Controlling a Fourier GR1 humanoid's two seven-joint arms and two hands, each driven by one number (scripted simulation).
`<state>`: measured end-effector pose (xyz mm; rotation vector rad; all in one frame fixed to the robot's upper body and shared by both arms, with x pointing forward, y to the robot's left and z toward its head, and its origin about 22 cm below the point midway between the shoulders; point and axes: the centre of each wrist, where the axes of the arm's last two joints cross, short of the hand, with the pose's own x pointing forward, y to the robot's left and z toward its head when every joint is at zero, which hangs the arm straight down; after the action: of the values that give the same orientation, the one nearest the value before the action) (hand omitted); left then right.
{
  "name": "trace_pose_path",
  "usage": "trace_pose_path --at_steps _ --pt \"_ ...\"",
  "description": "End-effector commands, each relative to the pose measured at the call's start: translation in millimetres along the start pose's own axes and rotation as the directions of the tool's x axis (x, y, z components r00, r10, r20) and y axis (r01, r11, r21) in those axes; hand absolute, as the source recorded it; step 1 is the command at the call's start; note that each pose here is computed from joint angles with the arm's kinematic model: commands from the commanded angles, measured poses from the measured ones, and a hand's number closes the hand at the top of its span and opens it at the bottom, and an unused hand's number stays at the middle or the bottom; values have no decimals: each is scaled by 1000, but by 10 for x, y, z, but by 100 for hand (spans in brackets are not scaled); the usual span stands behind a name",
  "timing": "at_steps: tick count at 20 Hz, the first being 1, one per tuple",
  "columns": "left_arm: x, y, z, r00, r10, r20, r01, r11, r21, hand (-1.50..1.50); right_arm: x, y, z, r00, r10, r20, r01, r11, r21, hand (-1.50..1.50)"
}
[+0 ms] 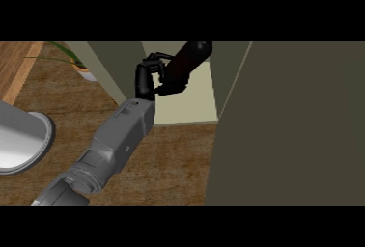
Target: Pick up the wine, place it into the cabinet and close the cabinet
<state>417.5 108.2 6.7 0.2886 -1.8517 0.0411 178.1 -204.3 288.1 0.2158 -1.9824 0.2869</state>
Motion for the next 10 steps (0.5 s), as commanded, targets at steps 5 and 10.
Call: trace_pose_path --at_steps 5,10 --pt "238 79 -304 994 -100 -34 102 994 49 150 10 -6 118 999 -34 41 32 998 49 -150" --pt "49 193 -195 989 -141 -43 144 988 58 150 25 59 33 999 -7 50 4 999 49 -150"
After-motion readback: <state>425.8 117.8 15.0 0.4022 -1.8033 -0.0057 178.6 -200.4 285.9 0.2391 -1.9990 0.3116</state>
